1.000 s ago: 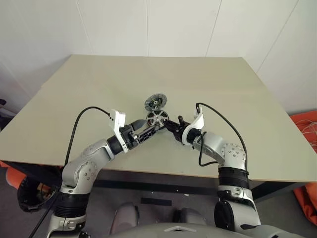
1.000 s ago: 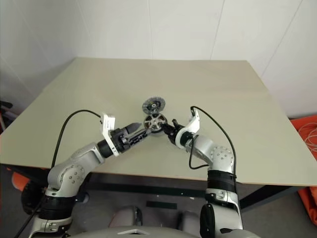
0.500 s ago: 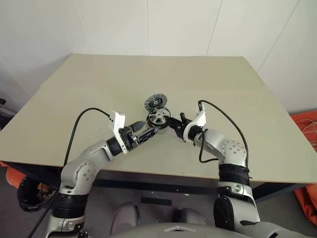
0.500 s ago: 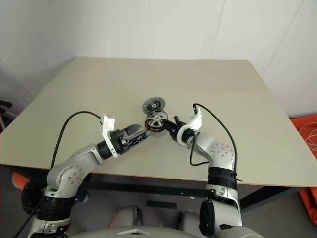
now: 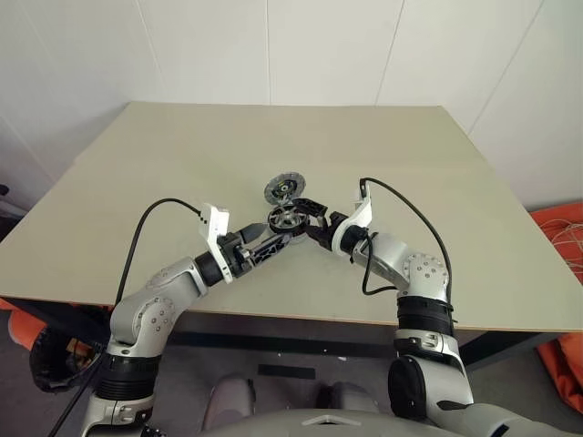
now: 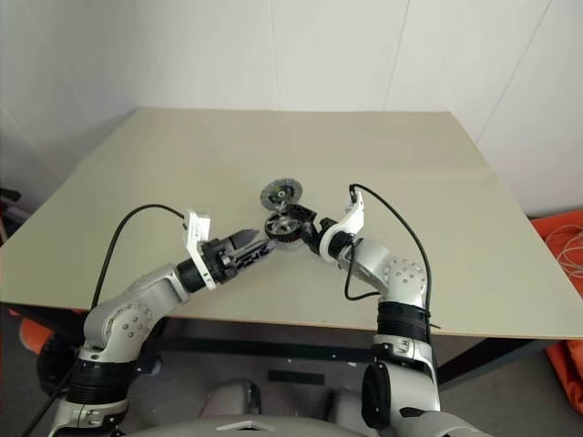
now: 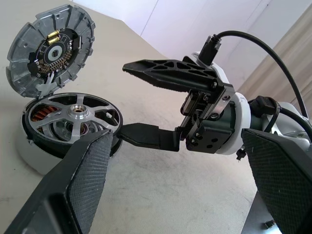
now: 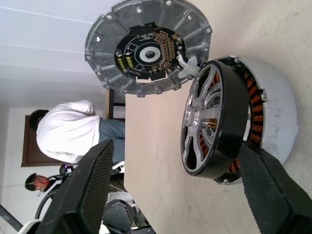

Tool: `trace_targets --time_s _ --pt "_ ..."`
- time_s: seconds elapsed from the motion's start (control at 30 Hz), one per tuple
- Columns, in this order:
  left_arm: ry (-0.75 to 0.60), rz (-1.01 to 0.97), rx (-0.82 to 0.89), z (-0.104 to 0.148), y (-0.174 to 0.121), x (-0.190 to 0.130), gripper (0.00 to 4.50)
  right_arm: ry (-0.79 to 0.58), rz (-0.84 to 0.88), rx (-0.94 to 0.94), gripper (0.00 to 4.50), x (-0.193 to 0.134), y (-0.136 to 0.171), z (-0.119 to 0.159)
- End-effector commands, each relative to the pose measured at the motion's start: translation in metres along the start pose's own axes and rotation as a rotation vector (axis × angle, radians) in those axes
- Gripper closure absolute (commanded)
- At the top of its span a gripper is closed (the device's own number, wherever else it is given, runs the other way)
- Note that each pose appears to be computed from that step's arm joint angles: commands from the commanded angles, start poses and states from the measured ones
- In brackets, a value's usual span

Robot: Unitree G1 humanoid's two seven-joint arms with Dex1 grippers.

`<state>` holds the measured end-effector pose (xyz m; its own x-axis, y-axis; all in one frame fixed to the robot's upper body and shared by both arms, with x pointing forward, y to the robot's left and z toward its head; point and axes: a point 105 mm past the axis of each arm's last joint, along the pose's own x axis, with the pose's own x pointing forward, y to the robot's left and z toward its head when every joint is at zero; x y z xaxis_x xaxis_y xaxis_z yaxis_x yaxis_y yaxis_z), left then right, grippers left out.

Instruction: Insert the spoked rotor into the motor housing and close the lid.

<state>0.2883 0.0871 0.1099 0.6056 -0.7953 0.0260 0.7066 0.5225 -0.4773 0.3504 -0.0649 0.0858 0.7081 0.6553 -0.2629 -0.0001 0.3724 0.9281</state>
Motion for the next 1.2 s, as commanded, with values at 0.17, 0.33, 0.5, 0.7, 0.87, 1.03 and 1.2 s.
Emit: trace_targets --time_s 0.17,0.33,0.5,0.7,0.87,1.03,1.2 --pt "-0.028 -0.024 0.016 0.012 -0.003 0.0 0.0 -0.039 -0.036 -0.096 0.04 -0.021 0.008 0.015" --pt "-0.025 -0.03 0.011 0.012 -0.003 0.001 0.0 -0.053 -0.054 -0.146 0.04 -0.035 0.009 0.022" --pt "-0.026 -0.025 0.009 0.012 -0.002 0.0 0.0 -0.149 -0.103 -0.664 0.04 -0.045 0.026 0.027" --pt "-0.025 -0.016 0.009 0.013 0.0 -0.001 0.0 -0.097 -0.094 -1.158 0.94 -0.03 0.02 -0.002" --pt "-0.028 -0.013 0.03 0.015 0.001 -0.001 0.0 -0.069 -0.088 -1.245 2.73 -0.012 0.008 -0.014" --pt "-0.055 0.008 0.126 0.028 0.003 -0.003 0.0 -0.075 -0.085 -1.286 4.48 0.001 0.005 -0.011" --pt "-0.078 0.026 0.211 0.042 0.007 -0.006 0.0 -0.085 -0.091 -1.307 4.48 0.007 0.005 -0.005"
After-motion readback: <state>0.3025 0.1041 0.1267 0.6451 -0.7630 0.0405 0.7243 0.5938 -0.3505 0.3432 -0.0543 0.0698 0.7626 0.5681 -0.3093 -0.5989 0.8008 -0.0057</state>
